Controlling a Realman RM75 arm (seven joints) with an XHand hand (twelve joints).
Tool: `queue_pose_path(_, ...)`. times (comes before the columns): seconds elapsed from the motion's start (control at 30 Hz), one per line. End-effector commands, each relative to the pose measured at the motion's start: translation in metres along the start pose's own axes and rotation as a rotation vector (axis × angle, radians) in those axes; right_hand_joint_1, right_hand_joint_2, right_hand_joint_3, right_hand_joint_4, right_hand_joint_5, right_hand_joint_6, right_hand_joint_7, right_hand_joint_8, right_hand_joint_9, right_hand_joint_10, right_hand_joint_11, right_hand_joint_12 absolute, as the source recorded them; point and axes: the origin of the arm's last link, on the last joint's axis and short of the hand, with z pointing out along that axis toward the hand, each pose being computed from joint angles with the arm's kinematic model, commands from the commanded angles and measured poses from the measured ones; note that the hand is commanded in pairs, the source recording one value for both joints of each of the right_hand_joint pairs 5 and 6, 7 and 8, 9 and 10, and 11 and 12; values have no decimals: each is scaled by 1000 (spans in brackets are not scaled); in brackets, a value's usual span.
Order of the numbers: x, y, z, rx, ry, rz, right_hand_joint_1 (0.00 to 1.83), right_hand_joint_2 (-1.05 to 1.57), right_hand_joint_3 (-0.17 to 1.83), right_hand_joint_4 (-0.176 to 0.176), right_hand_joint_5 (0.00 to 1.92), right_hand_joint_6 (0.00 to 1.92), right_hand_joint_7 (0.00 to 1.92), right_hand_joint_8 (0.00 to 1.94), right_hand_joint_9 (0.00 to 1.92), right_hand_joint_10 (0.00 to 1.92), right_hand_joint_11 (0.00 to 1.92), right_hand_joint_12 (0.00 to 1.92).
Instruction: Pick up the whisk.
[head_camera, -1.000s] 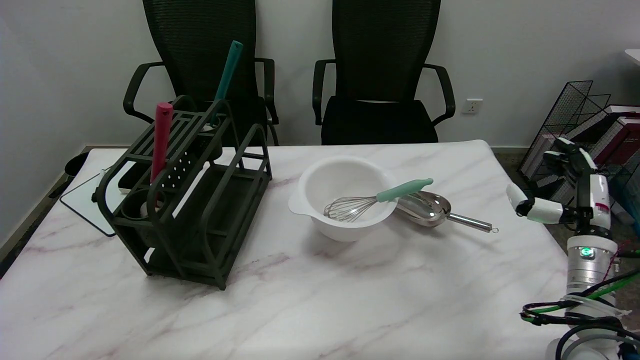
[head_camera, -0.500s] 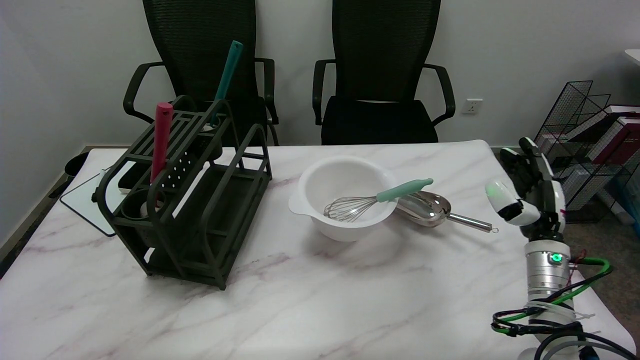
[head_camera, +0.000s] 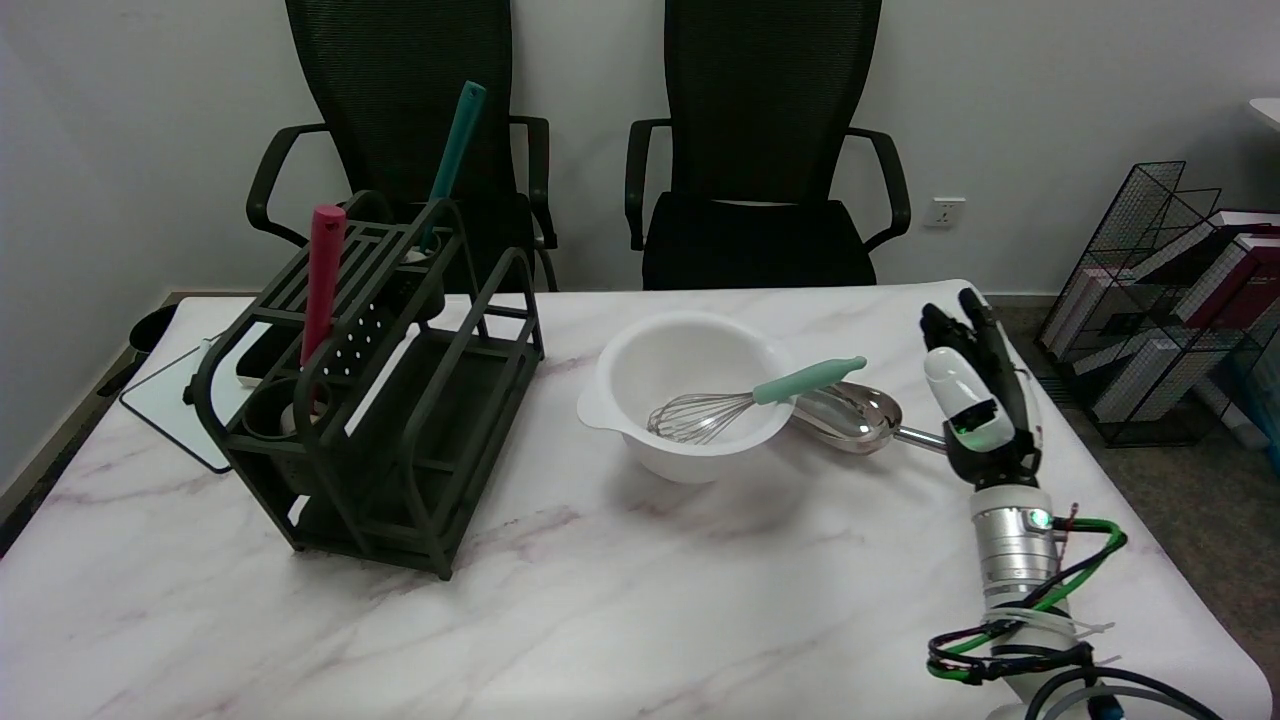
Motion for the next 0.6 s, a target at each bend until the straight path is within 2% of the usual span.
queue_pose_path(0.03,-50,38,-7,-117,-42,143,857,-78,972,0,112,112,394,394,318,318,159,159)
queue_pose_path(0.4,-65,46,16,-90,-93,142,842,-102,947,0,107,107,370,370,322,322,231,231)
queue_pose_path(0.6,-82,58,27,-84,-114,175,832,-77,892,0,111,111,364,364,320,320,351,351)
